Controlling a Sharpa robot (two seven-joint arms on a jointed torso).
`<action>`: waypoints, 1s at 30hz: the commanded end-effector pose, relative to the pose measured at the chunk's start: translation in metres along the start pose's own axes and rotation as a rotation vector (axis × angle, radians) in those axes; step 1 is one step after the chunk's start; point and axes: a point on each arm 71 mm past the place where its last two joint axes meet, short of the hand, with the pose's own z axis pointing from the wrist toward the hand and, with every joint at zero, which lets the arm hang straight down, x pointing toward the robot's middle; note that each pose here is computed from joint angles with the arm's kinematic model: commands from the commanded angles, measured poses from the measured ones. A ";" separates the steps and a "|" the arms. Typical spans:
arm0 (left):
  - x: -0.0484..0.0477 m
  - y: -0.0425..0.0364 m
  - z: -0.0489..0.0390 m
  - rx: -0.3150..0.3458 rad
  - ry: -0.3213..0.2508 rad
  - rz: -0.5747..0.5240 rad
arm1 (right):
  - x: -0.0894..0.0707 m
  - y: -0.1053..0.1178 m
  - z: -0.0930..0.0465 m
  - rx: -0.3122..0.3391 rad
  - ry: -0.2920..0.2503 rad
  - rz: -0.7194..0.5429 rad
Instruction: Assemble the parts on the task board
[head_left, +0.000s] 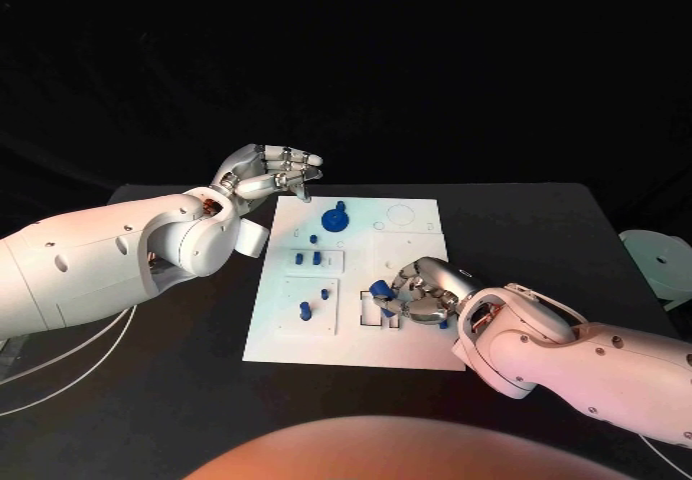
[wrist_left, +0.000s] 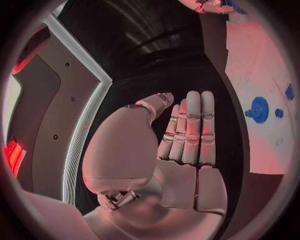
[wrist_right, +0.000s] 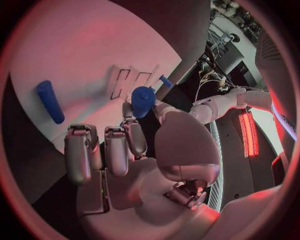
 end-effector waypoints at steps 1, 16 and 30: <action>0.0025 -0.0005 0.0001 0.001 0.015 -0.012 | 0.009 0.002 0.002 0.007 0.088 0.003; 0.0045 -0.0006 0.0005 -0.001 0.026 -0.016 | 0.014 0.002 0.010 0.030 0.118 -0.016; 0.0040 -0.0007 0.0002 -0.002 0.025 -0.015 | 0.014 0.002 0.013 0.047 0.113 -0.046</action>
